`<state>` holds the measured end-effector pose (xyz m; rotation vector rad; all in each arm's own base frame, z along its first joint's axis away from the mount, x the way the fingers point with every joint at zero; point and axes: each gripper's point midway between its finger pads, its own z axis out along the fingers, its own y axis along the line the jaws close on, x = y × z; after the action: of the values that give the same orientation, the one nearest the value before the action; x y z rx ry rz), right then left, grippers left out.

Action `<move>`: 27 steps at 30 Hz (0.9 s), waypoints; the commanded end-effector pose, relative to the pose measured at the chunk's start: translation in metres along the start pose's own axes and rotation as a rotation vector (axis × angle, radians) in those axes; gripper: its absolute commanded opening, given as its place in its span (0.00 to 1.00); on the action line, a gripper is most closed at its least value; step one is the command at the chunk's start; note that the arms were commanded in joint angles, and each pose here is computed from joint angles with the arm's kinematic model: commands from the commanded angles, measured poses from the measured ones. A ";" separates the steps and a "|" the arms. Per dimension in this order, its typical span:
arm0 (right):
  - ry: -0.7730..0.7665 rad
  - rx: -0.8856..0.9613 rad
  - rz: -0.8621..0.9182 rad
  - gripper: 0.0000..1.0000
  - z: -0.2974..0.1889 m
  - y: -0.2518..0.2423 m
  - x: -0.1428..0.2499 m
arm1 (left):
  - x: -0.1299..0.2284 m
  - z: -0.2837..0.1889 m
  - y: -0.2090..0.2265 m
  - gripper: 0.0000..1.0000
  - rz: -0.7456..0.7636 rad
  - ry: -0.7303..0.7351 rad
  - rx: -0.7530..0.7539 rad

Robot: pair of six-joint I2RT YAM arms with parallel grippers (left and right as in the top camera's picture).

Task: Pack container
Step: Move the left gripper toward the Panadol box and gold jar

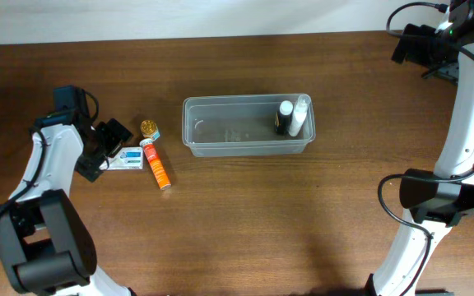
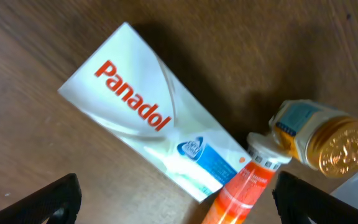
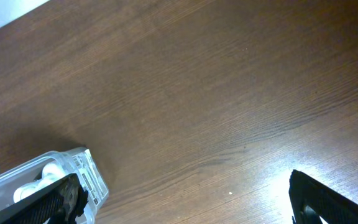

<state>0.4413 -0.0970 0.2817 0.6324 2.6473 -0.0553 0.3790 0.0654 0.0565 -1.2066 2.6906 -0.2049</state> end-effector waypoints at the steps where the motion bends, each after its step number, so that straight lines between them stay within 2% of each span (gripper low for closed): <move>1: -0.017 -0.008 0.005 0.98 -0.008 0.002 -0.001 | -0.003 0.010 -0.002 1.00 -0.037 0.019 0.010; 5: -0.017 -0.008 0.005 0.98 -0.008 0.002 -0.001 | -0.003 0.016 -0.007 0.99 -0.022 0.030 0.030; 8: -0.017 -0.008 0.006 0.98 -0.008 0.002 -0.001 | -0.012 0.007 -0.016 0.99 0.078 0.004 0.053; 18: -0.017 -0.008 0.006 0.98 -0.008 0.002 0.000 | -0.048 -0.061 -0.058 0.99 0.696 -0.121 0.118; 27: -0.017 -0.008 0.005 0.98 -0.008 0.002 -0.001 | -0.028 -0.057 -0.073 0.99 1.133 -0.112 0.104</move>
<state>0.4412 -0.0969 0.2818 0.6328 2.6472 -0.0547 0.4337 0.0559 0.1276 0.0492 2.7859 -0.1261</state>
